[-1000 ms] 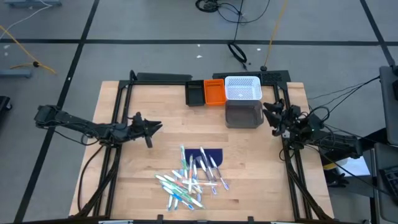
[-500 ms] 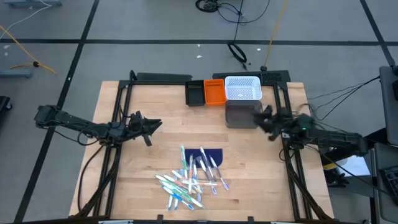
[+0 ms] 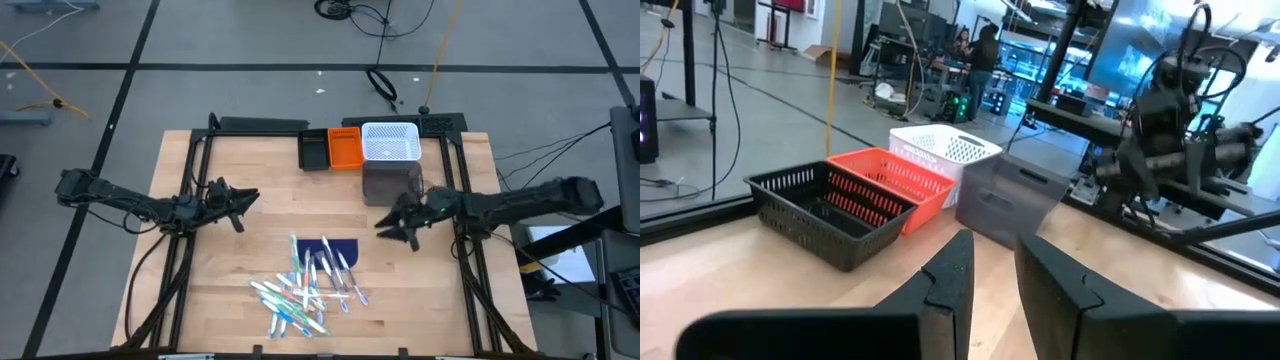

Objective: Pick & Place Toothbrushes
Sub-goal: Put the purple toothbrush into the white bin

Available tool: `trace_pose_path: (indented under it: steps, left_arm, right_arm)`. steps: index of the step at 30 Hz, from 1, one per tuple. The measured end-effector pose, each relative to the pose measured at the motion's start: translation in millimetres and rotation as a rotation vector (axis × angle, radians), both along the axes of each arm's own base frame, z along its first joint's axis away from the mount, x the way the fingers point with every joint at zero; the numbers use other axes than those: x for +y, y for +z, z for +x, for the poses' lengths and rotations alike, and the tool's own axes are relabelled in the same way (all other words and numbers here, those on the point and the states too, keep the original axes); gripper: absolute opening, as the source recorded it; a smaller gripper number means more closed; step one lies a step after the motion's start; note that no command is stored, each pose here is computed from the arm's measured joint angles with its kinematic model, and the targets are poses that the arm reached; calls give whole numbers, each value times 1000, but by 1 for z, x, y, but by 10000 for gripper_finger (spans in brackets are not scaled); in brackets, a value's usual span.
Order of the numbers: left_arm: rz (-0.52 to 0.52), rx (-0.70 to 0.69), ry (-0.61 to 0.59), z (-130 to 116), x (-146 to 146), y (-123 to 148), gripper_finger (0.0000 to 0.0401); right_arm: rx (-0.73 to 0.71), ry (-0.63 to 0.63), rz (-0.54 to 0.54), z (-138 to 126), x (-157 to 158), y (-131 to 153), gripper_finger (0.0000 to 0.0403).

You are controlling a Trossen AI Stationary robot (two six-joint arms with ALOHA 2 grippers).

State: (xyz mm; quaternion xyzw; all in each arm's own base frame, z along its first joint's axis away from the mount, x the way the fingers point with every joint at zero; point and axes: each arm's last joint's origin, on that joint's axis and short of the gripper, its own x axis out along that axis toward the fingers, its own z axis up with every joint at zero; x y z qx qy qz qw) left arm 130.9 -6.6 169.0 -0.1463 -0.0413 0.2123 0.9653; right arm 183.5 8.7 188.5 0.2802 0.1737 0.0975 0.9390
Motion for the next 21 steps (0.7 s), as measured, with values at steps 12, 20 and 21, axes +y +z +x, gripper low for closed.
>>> trace_pose_path:
  steps: [12,20,21]
  left_arm:
    - [1,0,0,0,0,0,76]
    - [-2,-7,0,0,0,1,76]
    - [-3,-9,0,0,0,1,76]
  right_arm:
    - [274,27,15,32,50,-35,164]
    - [378,18,0,54,77,-52,164]
    - [385,23,1,57,80,-53,164]
